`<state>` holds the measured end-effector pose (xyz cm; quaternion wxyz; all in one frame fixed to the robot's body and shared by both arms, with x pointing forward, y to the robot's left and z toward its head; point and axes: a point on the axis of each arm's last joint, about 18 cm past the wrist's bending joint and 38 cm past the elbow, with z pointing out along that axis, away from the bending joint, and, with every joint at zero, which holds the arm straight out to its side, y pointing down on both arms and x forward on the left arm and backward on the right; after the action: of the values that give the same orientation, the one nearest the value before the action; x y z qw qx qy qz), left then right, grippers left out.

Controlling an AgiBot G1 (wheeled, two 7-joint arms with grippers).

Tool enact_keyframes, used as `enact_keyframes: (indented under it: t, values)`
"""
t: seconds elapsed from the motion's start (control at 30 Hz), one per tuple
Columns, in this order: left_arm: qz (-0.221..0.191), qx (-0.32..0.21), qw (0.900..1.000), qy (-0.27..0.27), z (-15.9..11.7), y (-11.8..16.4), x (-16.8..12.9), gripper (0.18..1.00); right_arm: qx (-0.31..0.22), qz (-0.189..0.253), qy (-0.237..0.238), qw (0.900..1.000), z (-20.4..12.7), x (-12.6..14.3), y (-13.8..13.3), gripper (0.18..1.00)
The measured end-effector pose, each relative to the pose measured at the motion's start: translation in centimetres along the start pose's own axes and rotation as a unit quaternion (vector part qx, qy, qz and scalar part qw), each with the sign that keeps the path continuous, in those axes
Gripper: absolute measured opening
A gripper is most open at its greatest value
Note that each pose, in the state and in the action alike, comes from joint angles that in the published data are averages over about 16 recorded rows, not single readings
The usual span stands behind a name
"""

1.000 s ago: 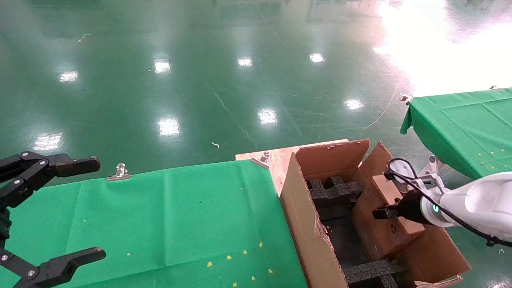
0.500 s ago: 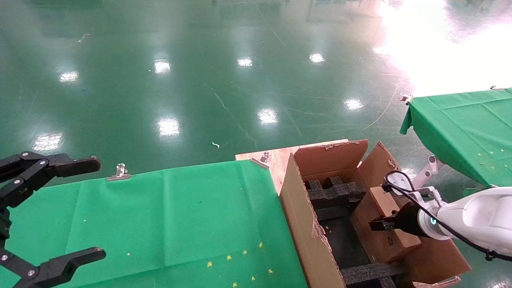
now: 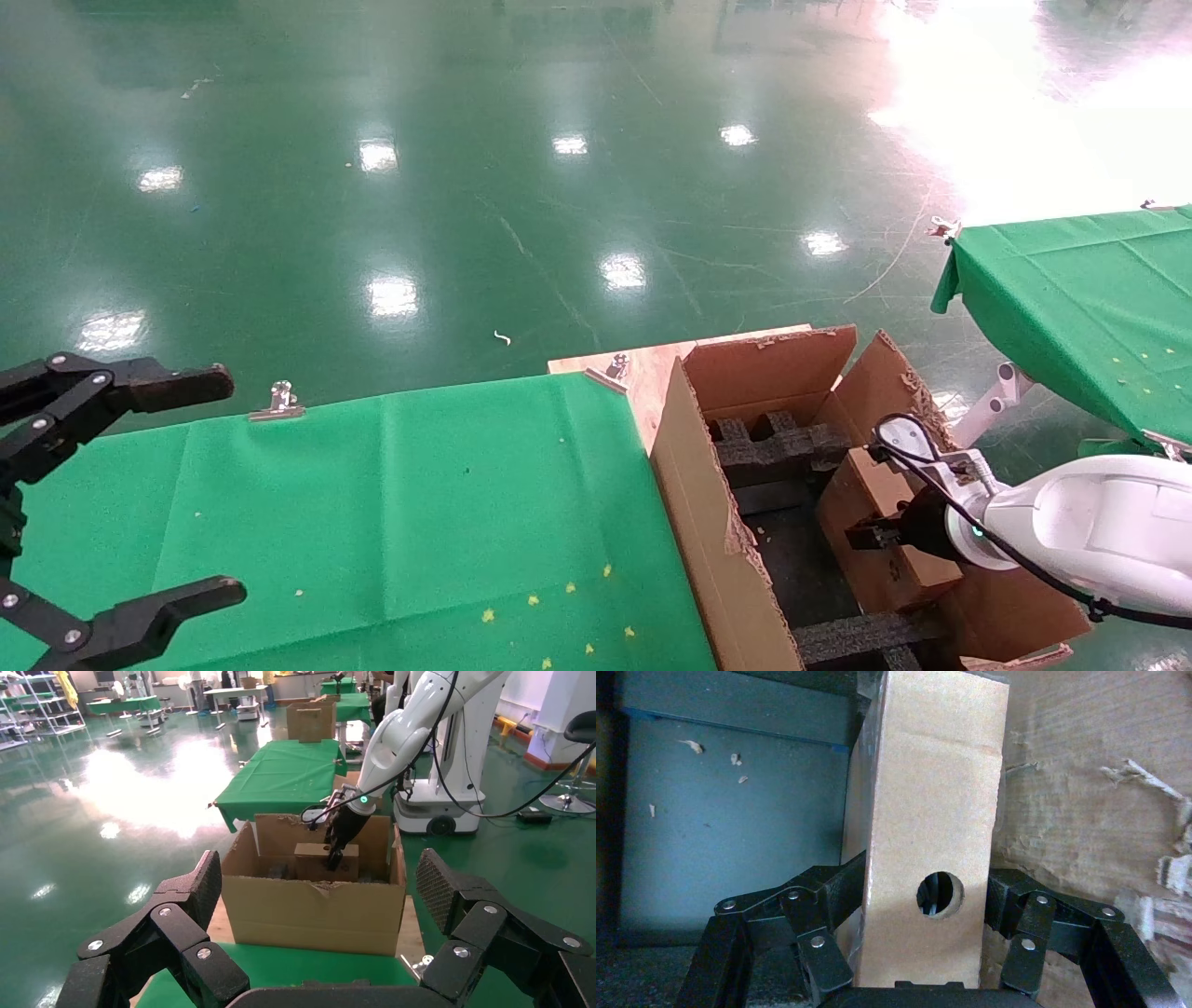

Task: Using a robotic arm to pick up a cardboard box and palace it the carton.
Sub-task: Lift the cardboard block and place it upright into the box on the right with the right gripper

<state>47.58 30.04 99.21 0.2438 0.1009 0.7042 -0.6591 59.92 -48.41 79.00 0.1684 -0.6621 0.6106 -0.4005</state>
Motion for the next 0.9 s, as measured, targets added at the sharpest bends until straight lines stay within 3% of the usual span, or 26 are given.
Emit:
enact_keyframes:
  t: [0.53,0.9]
  values:
    - [0.000,0.000,1.0000,0.000,0.00,0.00,-0.01,1.001,0.001,-0.003,0.003,1.000,0.28,-0.03,-0.08,0.363]
    - [0.000,0.000,1.0000,0.000,-0.01,0.00,-0.02,1.001,0.006,-0.006,0.008,1.000,-0.09,0.41,-0.53,0.487]
